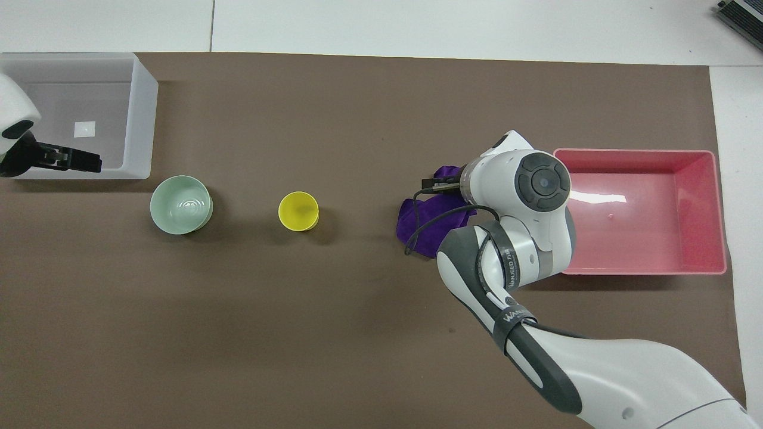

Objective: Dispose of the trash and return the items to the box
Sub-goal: 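Reach the right gripper to the purple cloth while the left gripper moves out, then grasp the purple cloth with the right gripper while the left gripper grasps the bowl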

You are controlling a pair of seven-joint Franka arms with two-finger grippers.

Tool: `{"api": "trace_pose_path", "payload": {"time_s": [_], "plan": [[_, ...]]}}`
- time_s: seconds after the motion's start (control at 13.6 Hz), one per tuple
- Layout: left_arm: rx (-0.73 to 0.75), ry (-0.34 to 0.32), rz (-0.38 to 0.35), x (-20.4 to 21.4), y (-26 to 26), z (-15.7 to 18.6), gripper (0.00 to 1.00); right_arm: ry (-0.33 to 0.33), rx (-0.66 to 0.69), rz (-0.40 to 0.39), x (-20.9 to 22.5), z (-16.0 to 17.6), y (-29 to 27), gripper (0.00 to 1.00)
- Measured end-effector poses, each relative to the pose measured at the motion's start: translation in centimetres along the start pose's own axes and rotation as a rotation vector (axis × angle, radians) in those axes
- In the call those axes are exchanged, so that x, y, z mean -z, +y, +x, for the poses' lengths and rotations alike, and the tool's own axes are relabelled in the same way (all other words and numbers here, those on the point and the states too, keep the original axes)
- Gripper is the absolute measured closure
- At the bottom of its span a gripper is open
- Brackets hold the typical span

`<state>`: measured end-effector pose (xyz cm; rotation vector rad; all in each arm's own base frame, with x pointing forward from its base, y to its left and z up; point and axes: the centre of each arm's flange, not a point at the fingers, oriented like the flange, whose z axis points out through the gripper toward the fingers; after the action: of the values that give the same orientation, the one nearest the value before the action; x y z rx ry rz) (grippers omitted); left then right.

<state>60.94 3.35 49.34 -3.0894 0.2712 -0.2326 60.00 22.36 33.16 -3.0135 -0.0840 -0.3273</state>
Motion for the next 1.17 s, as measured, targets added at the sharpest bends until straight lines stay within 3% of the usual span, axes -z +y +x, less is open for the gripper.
{"api": "trace_pose_path", "payload": {"time_s": [0.44, 0.59, 0.66, 1.03, 1.17], "plan": [[-0.014, 0.013, -0.002, -6.2, 0.8, -1.5, 0.0, -0.059, 0.021, -0.015, -2.6, -2.3, -0.5, 0.0], [-0.022, 0.015, -0.004, -7.8, 1.4, -2.2, 0.0, -0.064, 0.025, -0.017, -2.7, -2.4, -0.4, 0.07], [-0.025, 0.014, -0.005, -8.2, 1.7, -2.4, 0.0, -0.067, 0.025, -0.018, -2.8, -2.5, -0.4, 0.15], [-0.028, 0.001, -0.009, -9.0, 2.0, -3.0, 0.0, -0.074, 0.011, -0.019, -2.5, -2.4, -0.3, 0.78], [-0.025, -0.001, -0.01, -9.9, 2.1, -3.6, 0.0, -0.088, 0.003, -0.021, -1.4, -2.2, -0.3, 0.94]]}}
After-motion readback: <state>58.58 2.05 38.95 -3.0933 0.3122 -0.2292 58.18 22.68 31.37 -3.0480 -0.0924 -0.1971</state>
